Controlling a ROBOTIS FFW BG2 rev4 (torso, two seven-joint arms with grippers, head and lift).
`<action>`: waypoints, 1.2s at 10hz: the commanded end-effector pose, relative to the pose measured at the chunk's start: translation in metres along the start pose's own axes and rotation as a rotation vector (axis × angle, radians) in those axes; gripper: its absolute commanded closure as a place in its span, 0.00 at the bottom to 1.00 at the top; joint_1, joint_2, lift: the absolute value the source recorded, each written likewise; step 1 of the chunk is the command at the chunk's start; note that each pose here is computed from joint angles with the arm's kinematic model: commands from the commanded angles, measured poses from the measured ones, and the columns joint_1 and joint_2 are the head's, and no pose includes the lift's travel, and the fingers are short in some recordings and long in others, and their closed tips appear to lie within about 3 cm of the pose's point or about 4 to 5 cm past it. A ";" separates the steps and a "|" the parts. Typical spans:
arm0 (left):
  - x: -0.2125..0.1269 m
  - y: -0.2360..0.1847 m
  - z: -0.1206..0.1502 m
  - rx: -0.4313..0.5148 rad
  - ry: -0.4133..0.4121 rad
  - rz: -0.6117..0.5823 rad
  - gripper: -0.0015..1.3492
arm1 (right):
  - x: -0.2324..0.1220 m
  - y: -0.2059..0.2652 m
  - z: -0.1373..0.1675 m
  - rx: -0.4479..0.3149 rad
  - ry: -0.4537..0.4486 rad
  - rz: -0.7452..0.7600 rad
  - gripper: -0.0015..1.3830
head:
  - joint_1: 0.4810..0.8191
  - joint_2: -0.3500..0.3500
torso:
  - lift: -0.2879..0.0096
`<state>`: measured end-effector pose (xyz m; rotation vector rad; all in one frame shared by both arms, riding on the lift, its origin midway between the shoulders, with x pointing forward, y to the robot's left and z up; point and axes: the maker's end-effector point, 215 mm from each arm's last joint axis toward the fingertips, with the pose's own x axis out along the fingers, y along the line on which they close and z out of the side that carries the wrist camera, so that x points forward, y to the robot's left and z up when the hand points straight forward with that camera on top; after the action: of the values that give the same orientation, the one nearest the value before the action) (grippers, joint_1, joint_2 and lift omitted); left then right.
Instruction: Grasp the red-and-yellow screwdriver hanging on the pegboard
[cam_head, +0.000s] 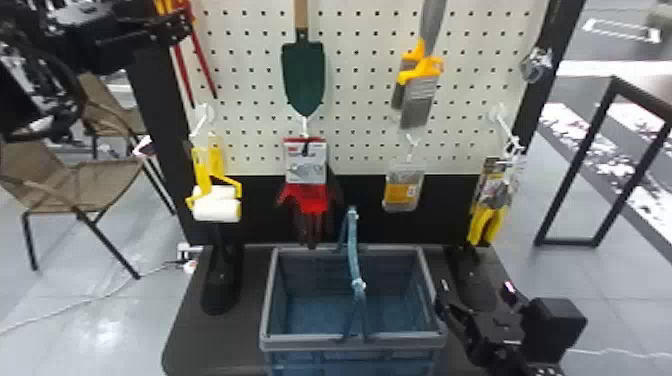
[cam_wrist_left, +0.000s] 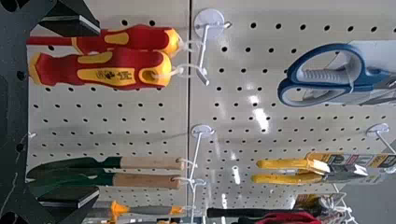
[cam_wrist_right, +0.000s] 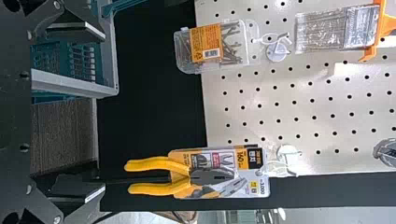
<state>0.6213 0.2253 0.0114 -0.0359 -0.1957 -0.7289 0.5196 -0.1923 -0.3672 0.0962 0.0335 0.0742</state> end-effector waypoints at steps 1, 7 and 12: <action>0.011 -0.007 -0.004 -0.032 -0.012 -0.046 0.08 | 0.000 -0.001 -0.001 -0.002 0.002 -0.001 0.12 | 0.20 0.50 | 0.63; 0.030 -0.005 -0.004 -0.057 -0.022 -0.122 0.09 | 0.001 0.000 0.001 -0.005 -0.001 0.005 0.12 | 0.20 0.50 | 0.63; 0.040 0.004 -0.013 -0.030 0.023 -0.126 0.55 | 0.001 0.000 0.002 -0.004 -0.004 0.006 0.12 | 0.20 0.50 | 0.63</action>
<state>0.6537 0.1969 0.0053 -0.0689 -0.1748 -0.8739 0.5213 -0.1924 -0.3645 0.0917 0.0286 0.0801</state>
